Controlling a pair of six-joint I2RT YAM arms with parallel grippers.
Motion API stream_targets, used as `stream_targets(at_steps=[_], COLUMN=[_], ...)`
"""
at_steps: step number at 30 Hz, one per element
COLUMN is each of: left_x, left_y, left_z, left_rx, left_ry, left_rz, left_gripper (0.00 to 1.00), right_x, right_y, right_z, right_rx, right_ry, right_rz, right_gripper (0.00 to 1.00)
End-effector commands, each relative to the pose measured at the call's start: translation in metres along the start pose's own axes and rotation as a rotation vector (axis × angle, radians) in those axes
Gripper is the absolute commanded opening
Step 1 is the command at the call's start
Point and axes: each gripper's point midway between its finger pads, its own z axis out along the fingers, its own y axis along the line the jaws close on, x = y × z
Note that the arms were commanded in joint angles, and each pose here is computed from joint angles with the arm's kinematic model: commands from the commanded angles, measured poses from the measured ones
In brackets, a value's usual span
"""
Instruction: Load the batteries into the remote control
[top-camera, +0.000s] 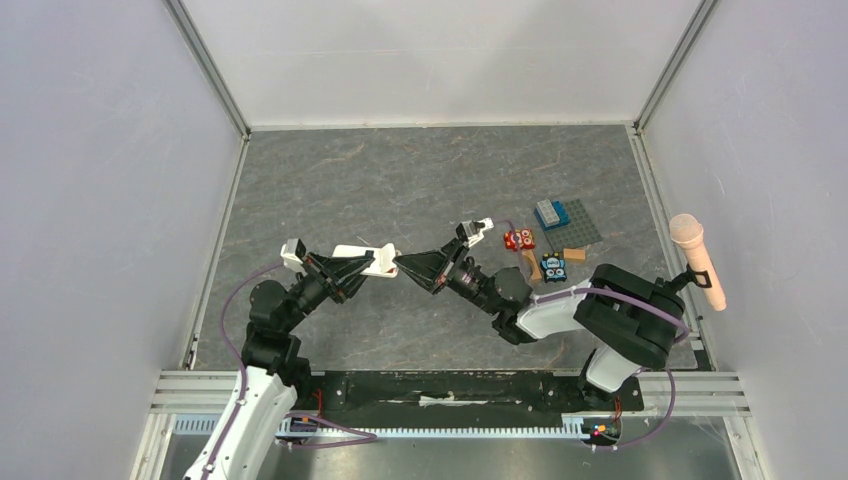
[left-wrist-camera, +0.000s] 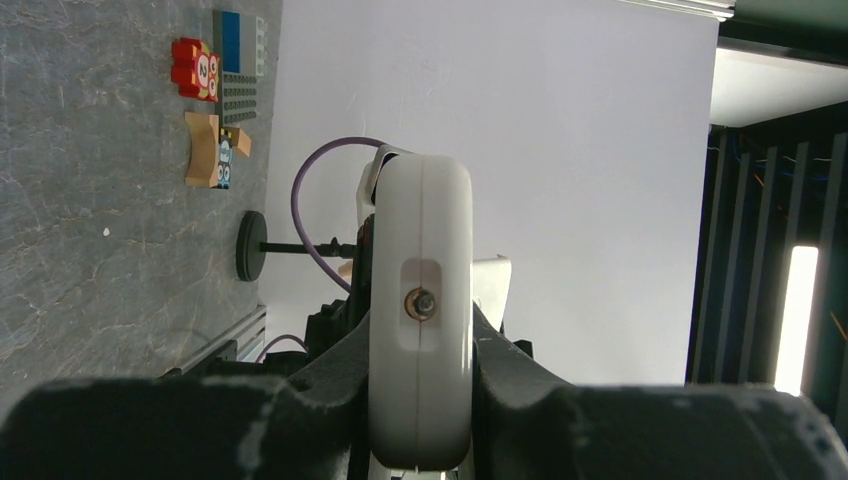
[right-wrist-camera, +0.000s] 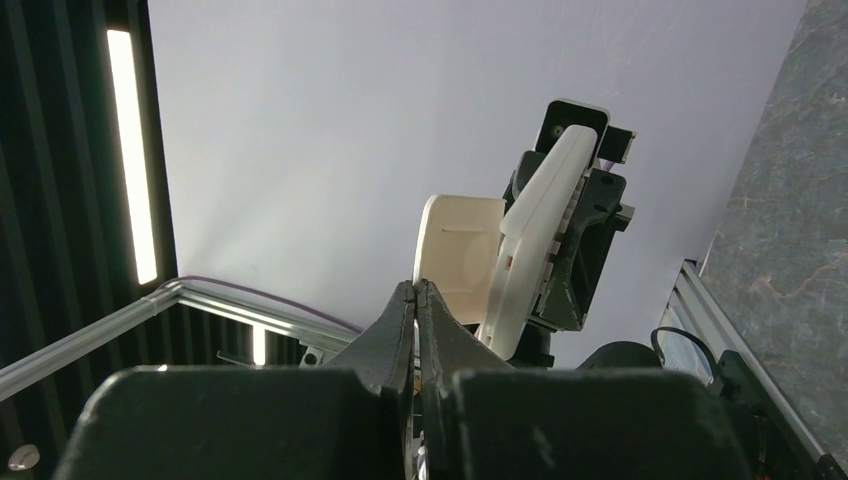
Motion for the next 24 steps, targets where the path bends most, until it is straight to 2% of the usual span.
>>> stream_targets(at_steps=[1,11,24], left_x=[0.004,0.004,0.003], left_y=[-0.021,-0.023,-0.022], left_z=[-0.003,-0.002,-0.001], left_rx=[0.067,0.069,0.066], left_ry=[0.015,0.013,0.016], left_rz=[-0.008,-0.009,-0.007], left_gripper=[0.02,0.02,0.02], right_x=[-0.004,-0.004,-0.004], right_y=[0.114,0.109,0.098], right_z=[-0.03,-0.031,-0.029], right_rx=[-0.46,-0.423,-0.375], right_ry=[-0.049,-0.068,-0.085], right_rz=[-0.049,-0.116,-0.078], right_gripper=[0.0,0.0,0.0])
